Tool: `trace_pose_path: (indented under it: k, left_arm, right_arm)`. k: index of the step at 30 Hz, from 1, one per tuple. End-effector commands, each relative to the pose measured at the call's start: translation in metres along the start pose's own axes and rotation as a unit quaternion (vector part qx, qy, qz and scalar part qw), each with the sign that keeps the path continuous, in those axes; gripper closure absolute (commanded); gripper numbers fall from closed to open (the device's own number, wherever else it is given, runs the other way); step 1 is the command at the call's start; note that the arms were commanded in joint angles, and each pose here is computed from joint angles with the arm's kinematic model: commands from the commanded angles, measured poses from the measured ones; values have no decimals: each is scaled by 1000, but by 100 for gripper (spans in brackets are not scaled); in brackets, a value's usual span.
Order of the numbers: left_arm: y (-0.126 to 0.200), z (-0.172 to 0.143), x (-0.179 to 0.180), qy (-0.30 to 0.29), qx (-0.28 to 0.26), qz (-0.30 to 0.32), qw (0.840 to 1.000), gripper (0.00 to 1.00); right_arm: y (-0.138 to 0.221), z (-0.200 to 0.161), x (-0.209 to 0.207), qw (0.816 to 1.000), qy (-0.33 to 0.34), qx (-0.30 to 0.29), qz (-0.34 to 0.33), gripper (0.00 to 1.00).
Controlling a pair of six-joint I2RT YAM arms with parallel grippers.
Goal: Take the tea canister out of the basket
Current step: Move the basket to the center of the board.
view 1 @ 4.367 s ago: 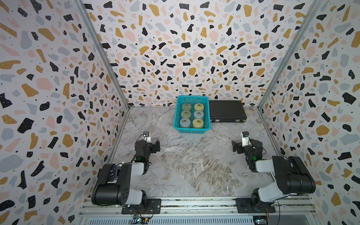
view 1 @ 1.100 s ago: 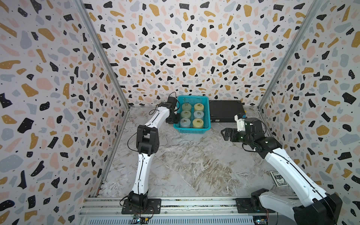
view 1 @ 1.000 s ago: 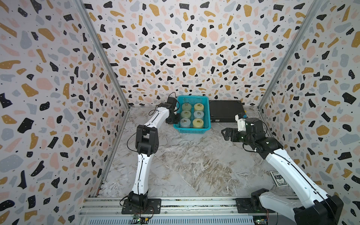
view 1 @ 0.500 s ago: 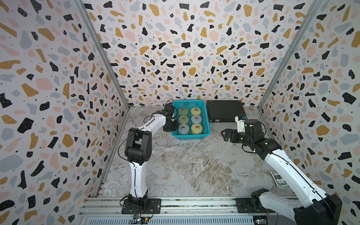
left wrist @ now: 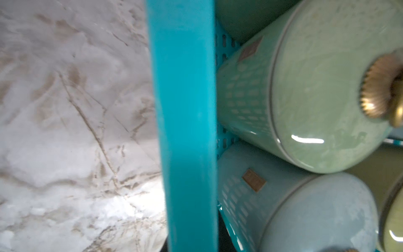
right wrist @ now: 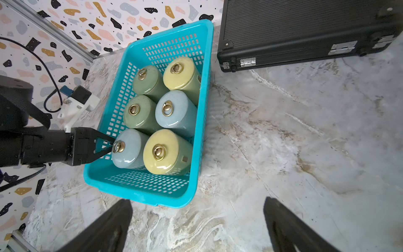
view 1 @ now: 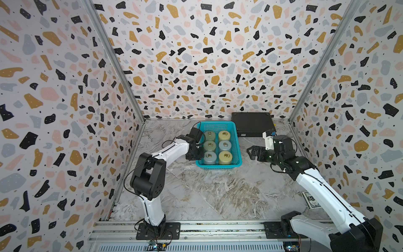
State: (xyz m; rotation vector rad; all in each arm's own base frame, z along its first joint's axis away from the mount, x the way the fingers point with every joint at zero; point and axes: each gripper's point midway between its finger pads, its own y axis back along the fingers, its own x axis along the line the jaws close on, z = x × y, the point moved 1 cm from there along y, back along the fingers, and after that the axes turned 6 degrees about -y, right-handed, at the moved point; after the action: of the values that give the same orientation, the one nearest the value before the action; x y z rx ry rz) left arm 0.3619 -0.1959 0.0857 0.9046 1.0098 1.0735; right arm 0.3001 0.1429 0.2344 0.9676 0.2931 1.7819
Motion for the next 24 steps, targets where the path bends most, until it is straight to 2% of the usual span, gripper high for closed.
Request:
trace_pose_path:
  k: [1,7,11,14,17,20,22,24]
  left_arm:
    - [16,-7,-46,-60,-12,-59,996,93]
    - [12,-9,-59,-52,-14,-57,997,90]
    - [10,-13,-59,-50,-6,-54,997,82]
    - [16,-11,-57,-49,-12,-47,998,71]
    - [24,-9,-58,-43,-18,-50,998,53]
    - [31,-9,-60,-35,-22,-54,998,46]
    - [39,-9,-60,-32,-27,-56,998,35]
    - [48,-10,-60,-35,-32,-59,997,31]
  right_arm:
    - [9,1,5,1000,0,-11,10,1]
    - [7,-2,4,1000,-2,-5,10,1]
    - [7,-3,4,1000,-1,-3,9,1]
    - [8,-3,4,1000,0,0,8,1]
    - [8,-5,4,1000,1,4,6,1]
    - [8,-5,4,1000,0,9,4,1]
    - [7,-6,1,1000,-4,18,-10,1]
    - [7,-7,-1,999,-7,29,-27,1]
